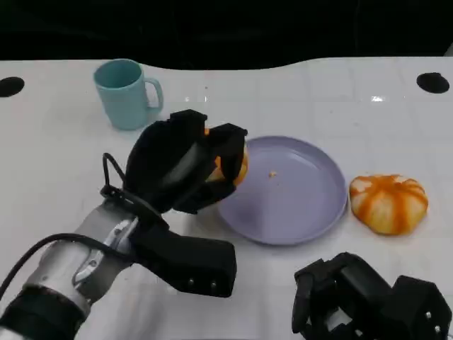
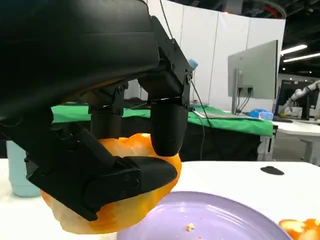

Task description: Grasp the bread from the table and place it into the plate.

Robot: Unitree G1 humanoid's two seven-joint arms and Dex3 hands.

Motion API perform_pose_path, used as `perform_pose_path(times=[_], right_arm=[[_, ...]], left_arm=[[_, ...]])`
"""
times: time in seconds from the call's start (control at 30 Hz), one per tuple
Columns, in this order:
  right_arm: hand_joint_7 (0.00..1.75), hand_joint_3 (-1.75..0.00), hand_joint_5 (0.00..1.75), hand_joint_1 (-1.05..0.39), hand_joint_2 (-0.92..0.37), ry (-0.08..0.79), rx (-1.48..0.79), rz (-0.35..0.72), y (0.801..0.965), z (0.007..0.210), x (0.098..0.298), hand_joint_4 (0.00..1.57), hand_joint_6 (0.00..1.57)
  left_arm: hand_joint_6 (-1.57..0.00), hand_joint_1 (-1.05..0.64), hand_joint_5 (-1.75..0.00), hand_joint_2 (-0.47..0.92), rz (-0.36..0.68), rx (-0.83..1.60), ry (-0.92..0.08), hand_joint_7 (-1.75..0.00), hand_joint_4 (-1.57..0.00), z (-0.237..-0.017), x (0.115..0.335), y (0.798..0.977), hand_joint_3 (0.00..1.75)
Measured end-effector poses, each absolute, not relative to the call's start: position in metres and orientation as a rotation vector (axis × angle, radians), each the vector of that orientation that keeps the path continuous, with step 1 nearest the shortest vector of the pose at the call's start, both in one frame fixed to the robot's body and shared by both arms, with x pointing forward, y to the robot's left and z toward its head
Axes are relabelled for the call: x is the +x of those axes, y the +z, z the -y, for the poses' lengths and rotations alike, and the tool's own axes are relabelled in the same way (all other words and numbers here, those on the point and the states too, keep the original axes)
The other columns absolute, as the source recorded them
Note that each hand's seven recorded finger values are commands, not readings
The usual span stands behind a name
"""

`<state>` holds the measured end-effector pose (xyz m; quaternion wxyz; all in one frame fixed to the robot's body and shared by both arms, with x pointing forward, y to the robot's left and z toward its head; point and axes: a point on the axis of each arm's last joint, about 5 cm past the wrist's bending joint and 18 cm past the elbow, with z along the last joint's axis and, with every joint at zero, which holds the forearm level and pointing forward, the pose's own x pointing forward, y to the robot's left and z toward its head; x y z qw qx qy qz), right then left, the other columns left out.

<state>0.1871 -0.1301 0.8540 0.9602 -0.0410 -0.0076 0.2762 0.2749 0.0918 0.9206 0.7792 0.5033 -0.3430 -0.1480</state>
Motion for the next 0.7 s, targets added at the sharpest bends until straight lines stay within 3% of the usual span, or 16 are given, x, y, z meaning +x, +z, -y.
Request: perform_pose_path(times=[0.23,0.7], right_arm=[[1.06,-1.34,1.29,-1.05,-0.12,0.557,-0.091,0.023,0.856,0.129,0.187,1.54,1.57],[1.04,-1.33,1.31,-1.05,-0.14,0.558,-0.080,0.022,0.855,0.128,0.187,1.54,1.57]], left_arm=[[-0.69,-0.26,-1.75,0.35,0.769,1.083,-0.357,-1.75,-0.90,-0.071,0.282,0.919,1.14],[-0.70,-0.19,-1.75,0.34,0.736,1.096,-0.411,-1.75,-0.91,-0.045,0.289,0.904,1.11]])
